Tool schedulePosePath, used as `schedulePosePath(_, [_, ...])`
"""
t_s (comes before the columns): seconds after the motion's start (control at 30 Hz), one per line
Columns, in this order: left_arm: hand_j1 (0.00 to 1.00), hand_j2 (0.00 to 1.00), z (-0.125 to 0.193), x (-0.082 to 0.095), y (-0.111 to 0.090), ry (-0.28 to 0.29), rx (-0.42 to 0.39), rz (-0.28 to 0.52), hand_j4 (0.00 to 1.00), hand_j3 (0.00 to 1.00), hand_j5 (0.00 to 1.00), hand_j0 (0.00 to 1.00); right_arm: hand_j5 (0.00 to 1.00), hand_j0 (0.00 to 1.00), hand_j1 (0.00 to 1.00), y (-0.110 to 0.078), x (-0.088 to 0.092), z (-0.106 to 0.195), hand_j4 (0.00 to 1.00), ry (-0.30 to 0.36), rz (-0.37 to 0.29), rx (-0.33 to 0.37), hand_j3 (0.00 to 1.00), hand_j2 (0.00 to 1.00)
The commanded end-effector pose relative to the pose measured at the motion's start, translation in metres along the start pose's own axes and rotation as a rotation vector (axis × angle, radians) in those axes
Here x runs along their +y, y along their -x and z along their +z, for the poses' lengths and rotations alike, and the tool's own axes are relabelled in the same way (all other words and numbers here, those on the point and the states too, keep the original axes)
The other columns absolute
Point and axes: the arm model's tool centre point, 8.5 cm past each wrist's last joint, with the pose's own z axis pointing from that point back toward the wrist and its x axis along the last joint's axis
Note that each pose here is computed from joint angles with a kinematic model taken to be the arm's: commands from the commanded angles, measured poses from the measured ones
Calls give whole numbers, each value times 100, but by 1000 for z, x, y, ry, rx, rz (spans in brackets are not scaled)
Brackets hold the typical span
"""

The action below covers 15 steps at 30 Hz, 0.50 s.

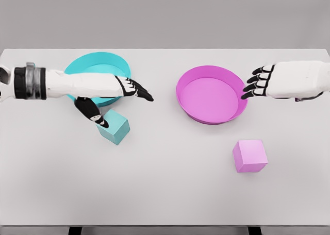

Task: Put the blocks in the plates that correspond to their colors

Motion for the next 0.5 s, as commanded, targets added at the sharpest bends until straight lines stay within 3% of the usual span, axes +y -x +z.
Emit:
schedulePosePath(0.0, [100,100,-2,-5,1,29,74,15,100,100,100,100,100,100,100,-6,6,-9,100,-15,-12,-29,100,100])
schedulePosePath(0.2, [100,100,0,-12,-8,84,113,-87,100,100,100,100,100,100,100,-19,12,-32,100,-42,-16,-100,100,100])
schedulePosePath(0.47, [100,100,-6,-33,0,157,182,-182,100,100,100,100,100,100,100,-32,22,-50,100,-71,-28,-162,100,100])
